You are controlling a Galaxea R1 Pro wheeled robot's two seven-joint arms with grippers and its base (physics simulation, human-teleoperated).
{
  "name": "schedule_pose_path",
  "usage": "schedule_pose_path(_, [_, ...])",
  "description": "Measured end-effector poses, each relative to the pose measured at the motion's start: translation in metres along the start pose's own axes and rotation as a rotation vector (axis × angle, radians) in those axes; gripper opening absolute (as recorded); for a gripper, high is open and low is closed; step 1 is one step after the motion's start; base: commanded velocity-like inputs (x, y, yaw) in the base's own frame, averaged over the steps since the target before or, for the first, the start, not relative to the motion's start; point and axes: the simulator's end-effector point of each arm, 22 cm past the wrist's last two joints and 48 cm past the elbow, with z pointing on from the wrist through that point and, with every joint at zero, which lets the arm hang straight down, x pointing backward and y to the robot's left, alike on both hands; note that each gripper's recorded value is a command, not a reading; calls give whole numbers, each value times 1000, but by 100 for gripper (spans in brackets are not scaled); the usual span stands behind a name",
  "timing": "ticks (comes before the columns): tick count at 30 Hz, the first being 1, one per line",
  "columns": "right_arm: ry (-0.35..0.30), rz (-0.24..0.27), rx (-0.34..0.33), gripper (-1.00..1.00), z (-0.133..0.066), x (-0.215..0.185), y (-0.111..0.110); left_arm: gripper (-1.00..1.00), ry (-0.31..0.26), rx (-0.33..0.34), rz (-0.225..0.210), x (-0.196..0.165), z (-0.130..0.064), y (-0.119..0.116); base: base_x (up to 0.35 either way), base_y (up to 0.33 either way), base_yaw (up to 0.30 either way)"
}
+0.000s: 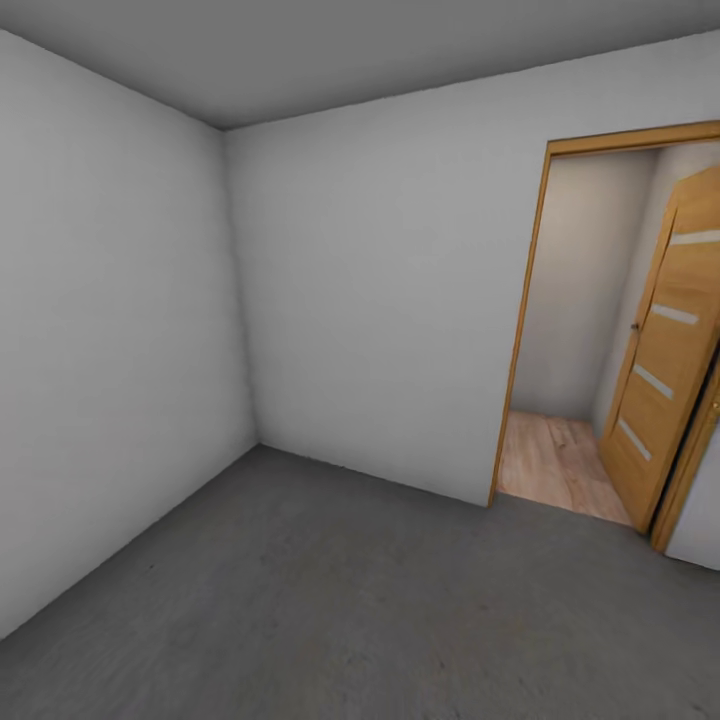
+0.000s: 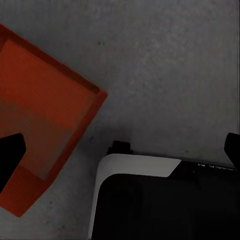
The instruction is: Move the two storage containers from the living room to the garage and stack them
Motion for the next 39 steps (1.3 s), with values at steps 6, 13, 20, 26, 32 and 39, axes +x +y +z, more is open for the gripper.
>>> schedule_pose_path(6, [-1,1,1,100,0,0,0,100,16,-5,-56,6,0,0,0,0,-288])
schedule_pose_path(13, [0,2,2,100,0,0,-1,100,19,-6,-78,7,0,1,0,0,-288])
schedule_pose_path(20, [-1,2,2,100,0,0,-1,100,19,-7,-78,7,0,1,0,0,-288])
schedule_pose_path(26, [0,2,2,100,0,0,-2,100,19,-8,-78,7,0,2,0,0,-289])
schedule_pose_path(32, [0,2,3,100,0,0,-2,100,18,-7,-78,6,0,1,0,0,-295])
schedule_pose_path(39, [-1,2,3,100,0,0,-2,100,19,-7,-78,7,0,1,0,0,-296])
